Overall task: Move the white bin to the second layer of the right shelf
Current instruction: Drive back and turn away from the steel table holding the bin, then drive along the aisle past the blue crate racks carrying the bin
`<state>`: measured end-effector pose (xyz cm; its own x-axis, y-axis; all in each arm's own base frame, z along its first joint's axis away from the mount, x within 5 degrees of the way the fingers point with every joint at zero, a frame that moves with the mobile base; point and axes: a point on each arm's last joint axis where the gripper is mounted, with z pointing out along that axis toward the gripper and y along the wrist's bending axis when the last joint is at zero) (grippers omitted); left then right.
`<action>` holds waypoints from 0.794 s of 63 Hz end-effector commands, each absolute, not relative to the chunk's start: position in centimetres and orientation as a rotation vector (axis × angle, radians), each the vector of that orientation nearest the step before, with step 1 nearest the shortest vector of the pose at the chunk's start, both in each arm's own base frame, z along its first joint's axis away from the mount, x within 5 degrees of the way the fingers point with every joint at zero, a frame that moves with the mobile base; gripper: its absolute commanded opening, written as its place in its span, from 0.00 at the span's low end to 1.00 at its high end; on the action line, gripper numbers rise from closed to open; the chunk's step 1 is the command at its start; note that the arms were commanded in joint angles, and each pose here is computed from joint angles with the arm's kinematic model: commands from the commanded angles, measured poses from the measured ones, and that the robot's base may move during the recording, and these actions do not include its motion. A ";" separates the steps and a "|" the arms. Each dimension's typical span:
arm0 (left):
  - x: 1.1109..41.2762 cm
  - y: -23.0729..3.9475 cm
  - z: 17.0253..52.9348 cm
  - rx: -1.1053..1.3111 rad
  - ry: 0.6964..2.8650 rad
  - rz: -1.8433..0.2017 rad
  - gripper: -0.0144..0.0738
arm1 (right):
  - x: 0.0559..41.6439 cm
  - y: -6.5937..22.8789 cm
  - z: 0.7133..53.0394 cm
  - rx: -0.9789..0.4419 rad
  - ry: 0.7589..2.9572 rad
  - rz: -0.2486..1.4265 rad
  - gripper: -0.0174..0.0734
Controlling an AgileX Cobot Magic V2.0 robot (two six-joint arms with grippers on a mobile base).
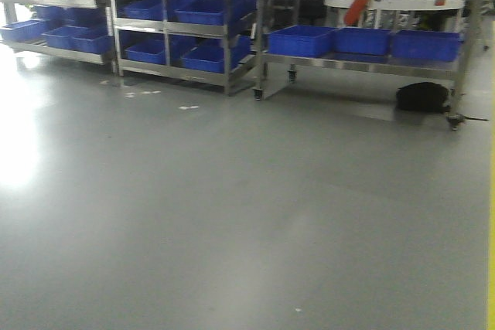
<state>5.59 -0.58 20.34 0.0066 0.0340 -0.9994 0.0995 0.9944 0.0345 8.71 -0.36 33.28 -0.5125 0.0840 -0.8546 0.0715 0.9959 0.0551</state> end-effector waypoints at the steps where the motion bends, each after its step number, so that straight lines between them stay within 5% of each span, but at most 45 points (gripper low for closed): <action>1: 5.6 -0.6 19.9 0.096 1.504 -0.062 0.26 | 9.0 -0.4 35.0 0.110 1.994 0.015 0.25; 50: 5.6 -0.6 19.9 0.096 1.504 -0.062 0.26 | 9.0 -0.4 35.0 0.110 1.994 0.015 0.25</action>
